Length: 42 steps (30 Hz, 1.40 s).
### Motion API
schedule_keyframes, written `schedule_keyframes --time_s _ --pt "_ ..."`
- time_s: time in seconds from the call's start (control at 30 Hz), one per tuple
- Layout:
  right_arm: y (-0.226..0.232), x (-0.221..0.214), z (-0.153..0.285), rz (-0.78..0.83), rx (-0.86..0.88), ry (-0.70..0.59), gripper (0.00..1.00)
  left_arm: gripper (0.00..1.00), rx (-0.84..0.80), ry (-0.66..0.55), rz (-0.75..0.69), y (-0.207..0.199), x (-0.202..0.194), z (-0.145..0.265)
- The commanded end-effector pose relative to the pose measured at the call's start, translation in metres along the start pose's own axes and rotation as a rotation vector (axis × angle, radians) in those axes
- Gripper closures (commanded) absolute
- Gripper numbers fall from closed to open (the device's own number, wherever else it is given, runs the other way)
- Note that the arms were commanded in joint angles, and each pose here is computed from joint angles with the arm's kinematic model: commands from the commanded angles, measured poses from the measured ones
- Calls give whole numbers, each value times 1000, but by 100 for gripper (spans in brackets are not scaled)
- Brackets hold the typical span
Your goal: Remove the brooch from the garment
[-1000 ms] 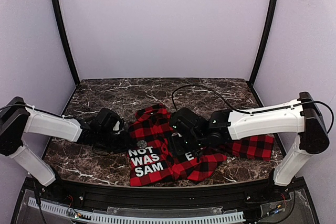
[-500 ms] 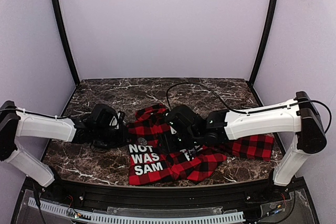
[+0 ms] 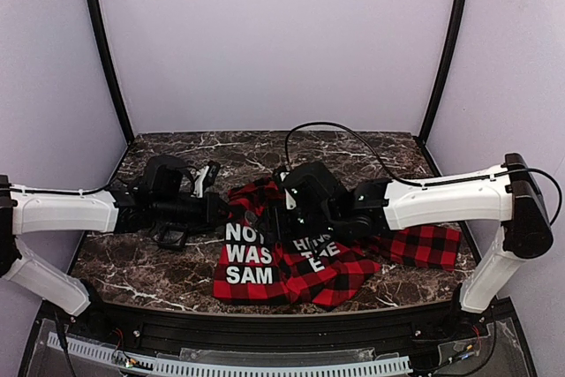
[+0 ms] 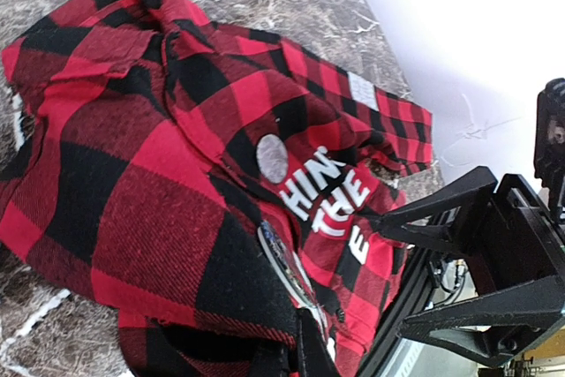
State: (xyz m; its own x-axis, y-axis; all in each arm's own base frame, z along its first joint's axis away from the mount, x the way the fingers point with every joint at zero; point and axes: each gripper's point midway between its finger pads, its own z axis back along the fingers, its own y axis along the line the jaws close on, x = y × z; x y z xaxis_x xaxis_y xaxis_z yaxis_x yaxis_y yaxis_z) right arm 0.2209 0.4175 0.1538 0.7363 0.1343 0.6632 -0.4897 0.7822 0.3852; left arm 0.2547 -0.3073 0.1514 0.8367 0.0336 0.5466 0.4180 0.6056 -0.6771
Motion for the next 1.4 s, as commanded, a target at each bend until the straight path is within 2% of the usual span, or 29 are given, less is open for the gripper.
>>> schedule_keyframes --time_s 0.0,0.33,0.8,1.1,1.37 --pt "22 19 11 -45 73 -73 34 99 -118 -67 -24 -25 13 10" --pt "30 30 -4 0 -2 -87 40 99 -169 -58 -13 -32 12 7" --pt "17 28 -20 40 -133 -78 52 99 -191 -46 10 -33 10 3" --pt "10 32 -22 41 -190 -106 69 99 -188 -48 13 -32 9 5" --pt "12 28 -21 48 -144 -117 88 99 -178 -43 20 -29 6 5"
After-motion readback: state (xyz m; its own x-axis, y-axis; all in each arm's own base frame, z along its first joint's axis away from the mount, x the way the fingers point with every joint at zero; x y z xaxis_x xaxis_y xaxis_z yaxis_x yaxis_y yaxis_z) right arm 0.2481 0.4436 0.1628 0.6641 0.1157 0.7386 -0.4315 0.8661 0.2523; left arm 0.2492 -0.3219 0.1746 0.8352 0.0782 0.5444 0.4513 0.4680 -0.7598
